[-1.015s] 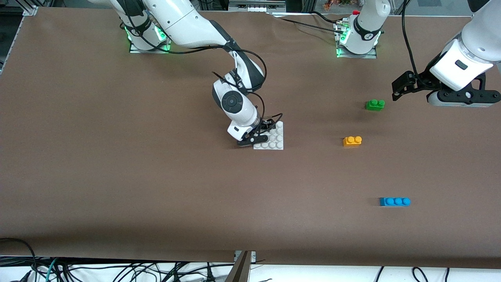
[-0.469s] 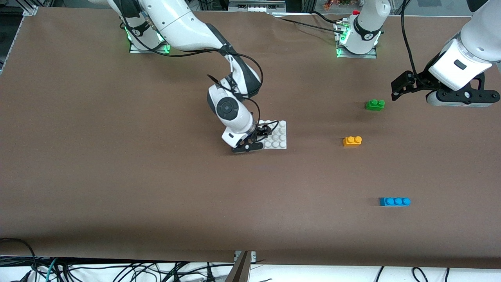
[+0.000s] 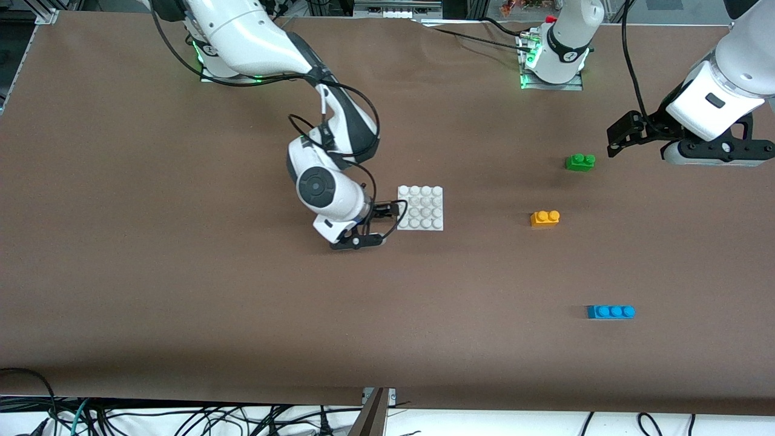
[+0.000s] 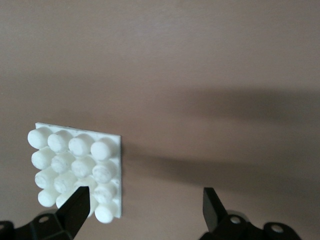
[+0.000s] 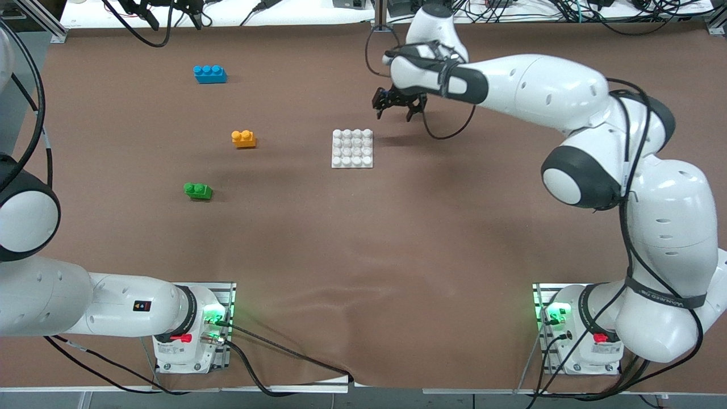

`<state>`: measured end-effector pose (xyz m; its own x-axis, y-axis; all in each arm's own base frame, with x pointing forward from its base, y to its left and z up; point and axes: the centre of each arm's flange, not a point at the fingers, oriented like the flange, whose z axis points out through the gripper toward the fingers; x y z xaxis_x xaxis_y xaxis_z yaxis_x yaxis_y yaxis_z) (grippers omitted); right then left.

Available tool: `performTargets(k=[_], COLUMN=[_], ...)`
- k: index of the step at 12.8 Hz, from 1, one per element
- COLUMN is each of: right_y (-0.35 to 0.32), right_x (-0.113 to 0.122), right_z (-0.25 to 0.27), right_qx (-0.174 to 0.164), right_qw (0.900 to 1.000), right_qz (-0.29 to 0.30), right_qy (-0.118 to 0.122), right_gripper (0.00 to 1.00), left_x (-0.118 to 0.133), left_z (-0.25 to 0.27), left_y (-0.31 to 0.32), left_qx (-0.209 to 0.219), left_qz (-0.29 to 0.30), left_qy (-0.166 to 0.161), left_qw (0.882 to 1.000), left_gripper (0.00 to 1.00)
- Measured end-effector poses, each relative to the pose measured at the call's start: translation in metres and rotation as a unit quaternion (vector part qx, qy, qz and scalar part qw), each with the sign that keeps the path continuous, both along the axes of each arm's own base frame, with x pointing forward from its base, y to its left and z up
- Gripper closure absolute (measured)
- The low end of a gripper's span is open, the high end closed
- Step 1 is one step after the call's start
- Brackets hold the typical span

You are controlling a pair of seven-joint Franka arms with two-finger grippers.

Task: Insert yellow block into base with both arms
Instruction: 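Open the right gripper and withdraw while the left gripper reaches the yellow block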

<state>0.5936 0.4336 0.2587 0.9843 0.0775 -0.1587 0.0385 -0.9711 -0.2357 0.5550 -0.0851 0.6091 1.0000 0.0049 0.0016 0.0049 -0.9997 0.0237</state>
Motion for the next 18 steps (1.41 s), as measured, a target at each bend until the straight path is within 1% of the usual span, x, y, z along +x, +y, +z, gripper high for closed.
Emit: performTargets(k=[2, 3, 6, 7, 8, 10, 11, 13, 15, 18], right_y=[-0.039, -0.061, -0.124, -0.141, -0.156, -0.183, -0.197, -0.226, -0.260, -0.339], right_x=[0.018, 0.027, 0.046, 0.051, 0.055, 0.065, 0.069, 0.075, 0.082, 0.083], right_z=[0.014, 0.020, 0.041, 0.050, 0.058, 0.070, 0.077, 0.088, 0.100, 0.145], right_qx=[-0.017, -0.028, -0.065, -0.072, -0.078, -0.087, -0.090, -0.096, -0.099, -0.106], right_qw=[1.000, 0.999, 0.996, 0.995, 0.994, 0.993, 0.992, 0.993, 0.993, 0.993], right_qz=[-0.013, -0.018, -0.039, -0.049, -0.058, -0.072, -0.072, -0.062, -0.050, -0.042], right_qy=[0.016, 0.024, 0.051, 0.053, 0.052, 0.045, 0.040, 0.039, 0.029, 0.008], right_gripper=[0.00, 0.00, 0.00, 0.00, 0.00, 0.00, 0.00, 0.00, 0.00, 0.00], left_x=[0.005, 0.006, 0.006, 0.006, 0.007, 0.009, 0.012, 0.019, 0.029, 0.038], left_z=[-0.007, -0.017, -0.047, -0.056, -0.067, -0.107, -0.126, -0.148, -0.172, -0.237], left_y=[-0.002, -0.007, -0.010, -0.008, -0.006, -0.003, -0.001, 0.004, 0.009, 0.017], left_qx=[-0.002, -0.001, 0.002, 0.006, 0.012, 0.020, 0.022, 0.022, 0.024, 0.019], left_qz=[-0.002, -0.006, -0.009, -0.008, -0.008, -0.008, -0.006, -0.002, 0.001, 0.006], left_qy=[-0.009, -0.006, 0.017, 0.023, 0.029, 0.053, 0.065, 0.073, 0.062, 0.042], left_qw=[1.000, 1.000, 1.000, 1.000, 0.999, 0.998, 0.998, 0.997, 0.998, 0.999], left_gripper=[0.00, 0.00, 0.00, 0.00, 0.00, 0.00, 0.00, 0.00, 0.00, 0.00])
